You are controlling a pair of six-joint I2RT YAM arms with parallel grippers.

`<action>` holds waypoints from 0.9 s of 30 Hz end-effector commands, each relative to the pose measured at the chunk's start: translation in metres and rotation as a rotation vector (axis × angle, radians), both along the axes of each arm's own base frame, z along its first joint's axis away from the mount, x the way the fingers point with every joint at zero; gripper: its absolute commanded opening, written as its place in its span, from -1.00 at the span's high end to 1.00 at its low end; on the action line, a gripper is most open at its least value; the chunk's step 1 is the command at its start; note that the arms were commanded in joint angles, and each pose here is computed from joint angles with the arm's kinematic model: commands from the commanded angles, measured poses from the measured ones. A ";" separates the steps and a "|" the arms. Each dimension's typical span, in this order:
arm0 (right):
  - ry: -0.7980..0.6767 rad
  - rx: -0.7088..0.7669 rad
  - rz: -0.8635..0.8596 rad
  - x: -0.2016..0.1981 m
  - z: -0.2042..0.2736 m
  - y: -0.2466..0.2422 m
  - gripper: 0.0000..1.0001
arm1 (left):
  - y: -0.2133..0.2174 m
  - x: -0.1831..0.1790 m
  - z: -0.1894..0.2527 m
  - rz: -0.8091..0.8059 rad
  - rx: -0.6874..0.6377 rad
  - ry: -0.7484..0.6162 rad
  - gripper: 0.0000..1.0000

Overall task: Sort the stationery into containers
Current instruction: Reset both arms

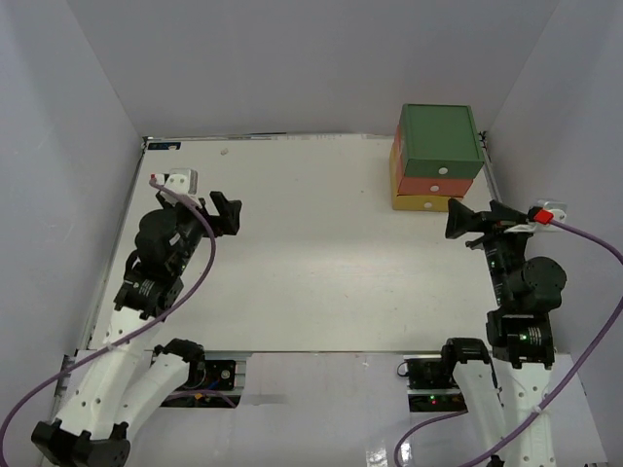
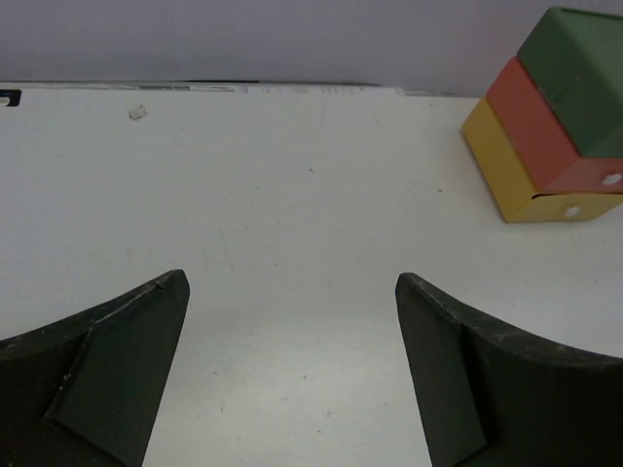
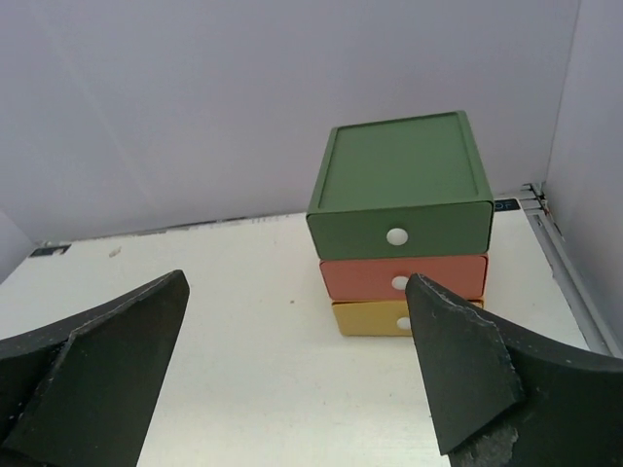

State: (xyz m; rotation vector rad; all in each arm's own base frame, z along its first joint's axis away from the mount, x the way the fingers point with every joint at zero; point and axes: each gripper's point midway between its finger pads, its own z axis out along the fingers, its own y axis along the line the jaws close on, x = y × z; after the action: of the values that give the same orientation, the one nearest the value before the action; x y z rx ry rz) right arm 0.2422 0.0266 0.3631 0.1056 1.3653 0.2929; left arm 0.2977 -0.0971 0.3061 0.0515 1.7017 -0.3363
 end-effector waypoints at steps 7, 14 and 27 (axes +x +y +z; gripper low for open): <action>0.028 -0.144 -0.038 -0.033 -0.031 -0.002 -0.80 | 0.022 -0.047 0.004 0.045 -0.038 0.001 -0.96; 0.007 -0.153 -0.027 -0.041 -0.057 0.000 -0.80 | 0.029 -0.058 -0.030 0.072 -0.055 0.026 -0.96; -0.021 -0.160 0.006 -0.042 -0.069 0.006 -0.80 | 0.032 -0.053 -0.068 0.097 -0.046 0.024 -0.96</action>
State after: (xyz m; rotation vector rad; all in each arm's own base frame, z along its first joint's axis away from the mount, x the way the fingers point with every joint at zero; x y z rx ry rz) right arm 0.2000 0.0316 0.2834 -0.0179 1.4092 0.1923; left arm 0.2401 -0.0671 0.2295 -0.0572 1.7503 -0.3151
